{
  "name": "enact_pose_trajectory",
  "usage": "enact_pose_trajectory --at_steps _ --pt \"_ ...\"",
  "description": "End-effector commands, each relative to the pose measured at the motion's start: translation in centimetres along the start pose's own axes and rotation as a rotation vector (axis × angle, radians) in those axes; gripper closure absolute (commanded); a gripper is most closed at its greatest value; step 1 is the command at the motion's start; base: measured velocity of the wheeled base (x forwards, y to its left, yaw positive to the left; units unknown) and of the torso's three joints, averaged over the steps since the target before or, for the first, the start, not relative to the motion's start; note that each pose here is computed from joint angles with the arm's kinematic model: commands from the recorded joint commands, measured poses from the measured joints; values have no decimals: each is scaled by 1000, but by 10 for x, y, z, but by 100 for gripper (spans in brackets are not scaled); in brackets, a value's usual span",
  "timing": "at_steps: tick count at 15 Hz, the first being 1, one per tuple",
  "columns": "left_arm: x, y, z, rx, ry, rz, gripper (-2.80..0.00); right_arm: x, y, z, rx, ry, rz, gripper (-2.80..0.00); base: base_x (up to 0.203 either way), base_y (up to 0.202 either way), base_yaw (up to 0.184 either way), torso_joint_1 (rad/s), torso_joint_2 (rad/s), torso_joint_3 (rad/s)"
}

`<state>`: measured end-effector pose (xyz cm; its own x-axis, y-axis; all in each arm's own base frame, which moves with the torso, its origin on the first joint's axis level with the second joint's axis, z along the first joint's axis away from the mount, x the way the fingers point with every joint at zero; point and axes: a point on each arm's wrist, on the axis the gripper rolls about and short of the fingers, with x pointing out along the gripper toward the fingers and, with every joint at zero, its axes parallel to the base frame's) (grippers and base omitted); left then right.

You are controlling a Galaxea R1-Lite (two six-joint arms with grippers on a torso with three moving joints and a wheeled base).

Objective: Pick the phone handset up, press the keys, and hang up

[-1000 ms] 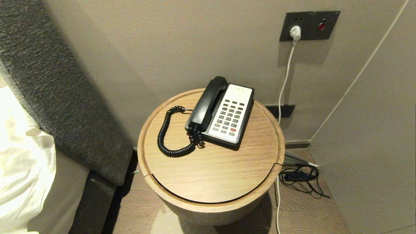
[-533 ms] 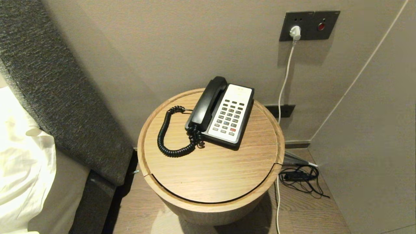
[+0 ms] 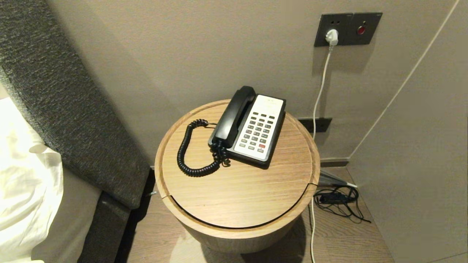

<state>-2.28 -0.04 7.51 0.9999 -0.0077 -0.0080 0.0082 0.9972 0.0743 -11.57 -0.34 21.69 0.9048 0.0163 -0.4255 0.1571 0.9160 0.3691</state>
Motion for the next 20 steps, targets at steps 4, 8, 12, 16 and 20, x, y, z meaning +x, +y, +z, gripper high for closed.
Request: enact_pose_trajectory --at_steps 4,8,12,16,20 --pt "0 0 0 -7 0 3 0 66 -19 -46 -118 -138 -94 0 0 0 0 0 0 0" --pt "0 0 0 -10 0 3 0 129 -31 -70 -161 -195 -57 0 0 0 0 0 0 0" --pt "0 0 0 -5 -1 6 0 139 -33 -75 -320 -218 -20 0 0 0 0 0 0 0" --pt "0 0 0 -13 0 5 0 146 -33 -77 -427 -265 14 0 0 0 0 0 0 0" --pt "0 0 0 13 3 0 0 145 -32 -78 -487 -240 43 0 0 0 0 0 0 0"
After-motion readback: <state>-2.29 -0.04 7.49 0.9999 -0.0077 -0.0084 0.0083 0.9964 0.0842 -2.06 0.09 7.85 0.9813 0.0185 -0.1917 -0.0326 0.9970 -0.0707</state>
